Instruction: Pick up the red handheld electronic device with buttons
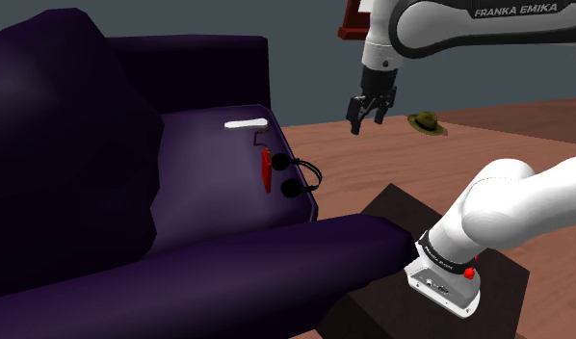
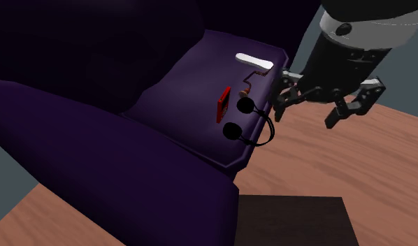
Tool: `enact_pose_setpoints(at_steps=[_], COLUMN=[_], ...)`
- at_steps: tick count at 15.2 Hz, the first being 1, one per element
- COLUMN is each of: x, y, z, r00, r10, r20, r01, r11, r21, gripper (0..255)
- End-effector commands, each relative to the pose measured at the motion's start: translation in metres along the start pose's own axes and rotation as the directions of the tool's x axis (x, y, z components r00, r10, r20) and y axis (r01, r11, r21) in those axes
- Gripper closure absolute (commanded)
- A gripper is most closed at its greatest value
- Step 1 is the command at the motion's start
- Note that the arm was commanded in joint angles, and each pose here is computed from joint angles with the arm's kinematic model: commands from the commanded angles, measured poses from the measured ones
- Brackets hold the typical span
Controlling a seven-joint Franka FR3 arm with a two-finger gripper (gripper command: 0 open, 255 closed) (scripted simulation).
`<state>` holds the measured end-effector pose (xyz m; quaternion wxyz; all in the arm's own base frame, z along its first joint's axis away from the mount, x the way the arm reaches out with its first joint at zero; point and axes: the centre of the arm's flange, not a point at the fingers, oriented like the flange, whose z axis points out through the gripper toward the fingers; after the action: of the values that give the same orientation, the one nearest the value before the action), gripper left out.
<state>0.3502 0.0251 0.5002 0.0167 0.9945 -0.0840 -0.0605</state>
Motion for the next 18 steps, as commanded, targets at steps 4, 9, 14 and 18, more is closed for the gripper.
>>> enact_pose_setpoints(at_steps=[4, 9, 14, 18], x=[0.035, 0.073, 0.112, 0.145], y=[-0.04, -0.077, -0.114, -0.143], z=[0.038, 0.074, 0.108, 0.134], r00=[1.0, 0.998, 0.996, 0.994], r10=[0.02, 0.039, 0.059, 0.074], r20=[-0.023, -0.045, -0.066, -0.083], r01=[-0.02, -0.039, -0.058, -0.072], r11=[1.0, 0.999, 0.998, 0.997], r21=[0.006, 0.011, 0.017, 0.022], gripper=[0, 0, 0, 0])
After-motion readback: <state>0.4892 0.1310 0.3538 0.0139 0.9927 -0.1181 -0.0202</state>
